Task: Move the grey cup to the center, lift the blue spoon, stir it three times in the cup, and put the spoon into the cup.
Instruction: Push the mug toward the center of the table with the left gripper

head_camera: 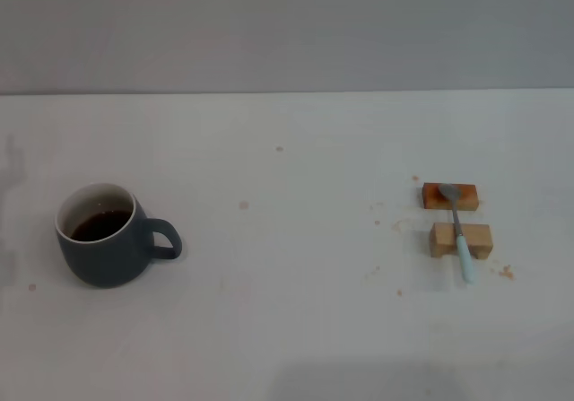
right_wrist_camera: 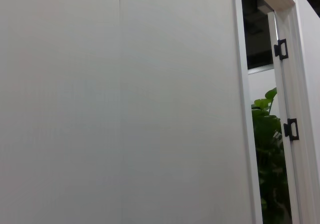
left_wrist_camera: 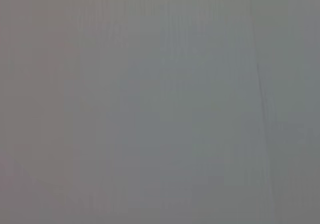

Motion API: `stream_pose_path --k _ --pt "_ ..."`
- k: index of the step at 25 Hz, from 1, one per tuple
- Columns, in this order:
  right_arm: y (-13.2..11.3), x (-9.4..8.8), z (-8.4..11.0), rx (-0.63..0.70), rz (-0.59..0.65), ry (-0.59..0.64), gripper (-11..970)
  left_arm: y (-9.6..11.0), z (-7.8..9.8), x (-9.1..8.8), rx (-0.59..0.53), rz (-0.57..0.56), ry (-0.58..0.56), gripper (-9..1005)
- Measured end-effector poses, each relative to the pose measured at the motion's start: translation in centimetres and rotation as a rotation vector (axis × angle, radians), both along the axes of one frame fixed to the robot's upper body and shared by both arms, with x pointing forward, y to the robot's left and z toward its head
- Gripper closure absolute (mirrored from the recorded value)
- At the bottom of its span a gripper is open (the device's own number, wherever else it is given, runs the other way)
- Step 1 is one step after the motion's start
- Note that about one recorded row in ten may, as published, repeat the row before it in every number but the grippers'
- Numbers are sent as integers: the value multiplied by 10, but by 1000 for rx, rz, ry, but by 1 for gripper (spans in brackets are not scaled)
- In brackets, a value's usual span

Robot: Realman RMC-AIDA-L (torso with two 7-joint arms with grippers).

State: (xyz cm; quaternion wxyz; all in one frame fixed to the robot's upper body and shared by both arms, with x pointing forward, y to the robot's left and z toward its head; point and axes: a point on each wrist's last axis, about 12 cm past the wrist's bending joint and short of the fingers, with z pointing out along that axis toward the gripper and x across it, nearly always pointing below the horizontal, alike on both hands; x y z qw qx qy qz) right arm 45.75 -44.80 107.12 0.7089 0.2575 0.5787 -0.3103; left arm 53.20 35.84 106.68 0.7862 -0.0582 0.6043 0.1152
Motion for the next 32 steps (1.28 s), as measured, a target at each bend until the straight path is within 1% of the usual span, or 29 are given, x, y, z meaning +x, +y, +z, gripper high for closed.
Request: stream_pose_path --k 3,5,9,12,16,18,29,30,32 --pt "1 1 1 -1 7 -3 153 1 -2 -1 2 4 7 480" --pt "2 1 2 -2 10 -7 153 5 -5 -6 2 29 18 484" --pt "2 2 3 -2 13 -10 153 5 -6 -7 4 30 22 491" --pt "2 2 3 1 13 -10 153 6 -7 -10 9 30 27 711" --pt "3 4 3 5 15 -12 152 6 -10 -13 15 26 40 837" --pt "3 4 3 7 14 -12 152 5 -15 -16 24 10 66 900" --pt "5 8 4 10 20 -21 152 -12 -48 -46 88 -102 217 998" --pt "5 8 5 10 20 -21 152 -15 -53 -50 97 -122 242 998" --pt "5 8 5 8 22 -24 152 -17 -55 -53 103 -132 255 998"
